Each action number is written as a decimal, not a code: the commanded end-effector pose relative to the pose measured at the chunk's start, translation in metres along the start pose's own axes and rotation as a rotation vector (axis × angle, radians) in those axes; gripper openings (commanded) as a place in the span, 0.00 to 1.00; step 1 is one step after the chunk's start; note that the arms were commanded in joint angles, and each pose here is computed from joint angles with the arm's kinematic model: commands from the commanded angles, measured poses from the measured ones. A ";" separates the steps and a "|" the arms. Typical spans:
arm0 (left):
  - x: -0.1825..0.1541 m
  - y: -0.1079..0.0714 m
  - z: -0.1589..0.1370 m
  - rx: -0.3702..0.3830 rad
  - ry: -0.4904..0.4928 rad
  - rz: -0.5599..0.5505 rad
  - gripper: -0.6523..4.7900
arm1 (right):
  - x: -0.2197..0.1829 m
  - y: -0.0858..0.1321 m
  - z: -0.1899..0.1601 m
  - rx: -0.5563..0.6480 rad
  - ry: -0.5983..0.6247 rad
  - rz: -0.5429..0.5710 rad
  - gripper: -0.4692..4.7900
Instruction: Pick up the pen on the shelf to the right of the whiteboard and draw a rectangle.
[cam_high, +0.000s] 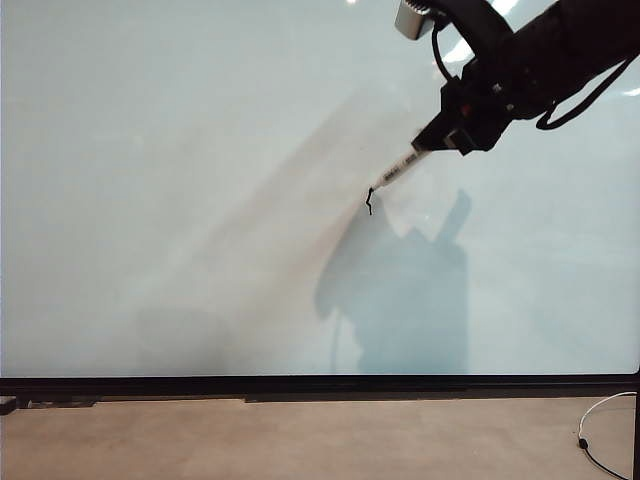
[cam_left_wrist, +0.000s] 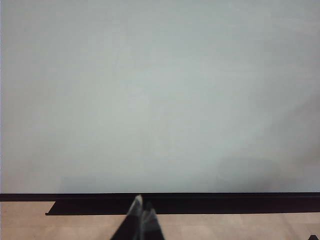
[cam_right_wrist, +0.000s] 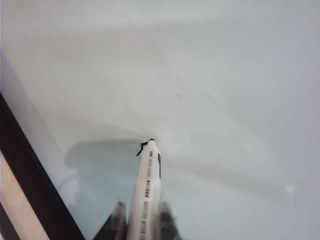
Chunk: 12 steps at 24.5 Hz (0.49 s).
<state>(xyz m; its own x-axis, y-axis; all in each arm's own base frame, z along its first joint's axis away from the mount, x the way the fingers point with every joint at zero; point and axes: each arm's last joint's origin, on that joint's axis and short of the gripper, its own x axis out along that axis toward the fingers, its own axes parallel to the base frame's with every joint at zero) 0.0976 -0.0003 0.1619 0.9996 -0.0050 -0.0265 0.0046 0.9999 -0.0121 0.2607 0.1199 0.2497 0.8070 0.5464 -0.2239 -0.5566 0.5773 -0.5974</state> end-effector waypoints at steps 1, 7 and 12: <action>0.000 0.000 0.002 0.004 -0.009 -0.001 0.11 | -0.003 -0.006 0.007 -0.016 -0.028 -0.049 0.08; 0.000 0.000 0.001 0.004 -0.008 0.000 0.11 | -0.007 -0.008 0.010 -0.018 -0.037 -0.056 0.08; 0.000 0.000 0.002 0.004 -0.009 -0.001 0.11 | -0.010 -0.009 0.013 -0.021 -0.048 -0.066 0.08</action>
<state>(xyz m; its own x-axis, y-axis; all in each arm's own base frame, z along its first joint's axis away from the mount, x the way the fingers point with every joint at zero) 0.0976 -0.0003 0.1619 0.9996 -0.0050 -0.0261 0.0046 0.9999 -0.0121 0.2557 0.1176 0.2595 0.8162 0.5459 -0.1892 -0.5331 0.5853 -0.6109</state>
